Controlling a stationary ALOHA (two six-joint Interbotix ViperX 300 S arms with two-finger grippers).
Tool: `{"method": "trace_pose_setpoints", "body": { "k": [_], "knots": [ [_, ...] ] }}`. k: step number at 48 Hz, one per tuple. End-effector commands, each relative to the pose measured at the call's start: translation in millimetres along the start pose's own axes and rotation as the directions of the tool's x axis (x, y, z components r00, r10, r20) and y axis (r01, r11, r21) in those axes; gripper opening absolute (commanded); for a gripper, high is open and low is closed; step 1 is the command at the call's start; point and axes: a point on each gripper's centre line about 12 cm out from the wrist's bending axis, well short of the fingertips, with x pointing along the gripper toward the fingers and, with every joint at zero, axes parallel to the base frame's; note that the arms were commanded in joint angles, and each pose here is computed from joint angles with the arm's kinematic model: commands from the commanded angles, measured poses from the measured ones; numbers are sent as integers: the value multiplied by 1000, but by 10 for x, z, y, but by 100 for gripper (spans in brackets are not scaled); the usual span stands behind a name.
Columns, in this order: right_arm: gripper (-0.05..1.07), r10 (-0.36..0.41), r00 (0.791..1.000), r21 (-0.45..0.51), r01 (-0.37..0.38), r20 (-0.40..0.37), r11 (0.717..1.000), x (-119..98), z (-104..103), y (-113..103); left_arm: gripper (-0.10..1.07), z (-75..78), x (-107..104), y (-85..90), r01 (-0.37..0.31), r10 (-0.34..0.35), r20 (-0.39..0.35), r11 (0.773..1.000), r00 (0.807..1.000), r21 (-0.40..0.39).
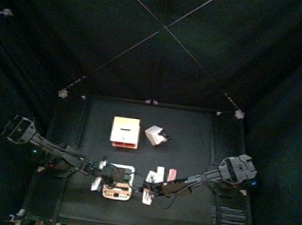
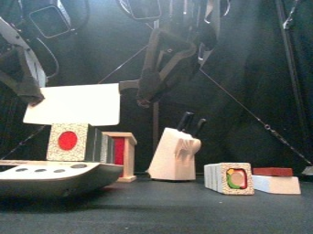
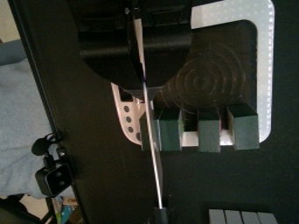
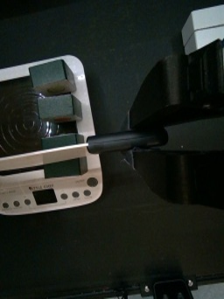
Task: Cut sushi roll
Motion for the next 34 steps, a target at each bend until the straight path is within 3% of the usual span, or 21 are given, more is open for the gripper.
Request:
{"method": "trace_pose_setpoints", "body": {
  "k": [1, 14, 34],
  "knots": [
    [50, 7, 999, 12, -8, 40, 1000, -115, 138, -22, 21, 43, -58, -44, 15, -15, 18, 1000, 1000, 25],
    [50, 6, 999, 11, -7, 37, 1000, -103, 131, -22, 21, 44, -103, -10, 7, -9, 33, 998, 999, 65],
    [50, 4, 1000, 14, -4, 26, 1000, -64, 102, -21, 21, -18, -81, 16, 4, -6, 36, 998, 999, 63]
  ]
}}
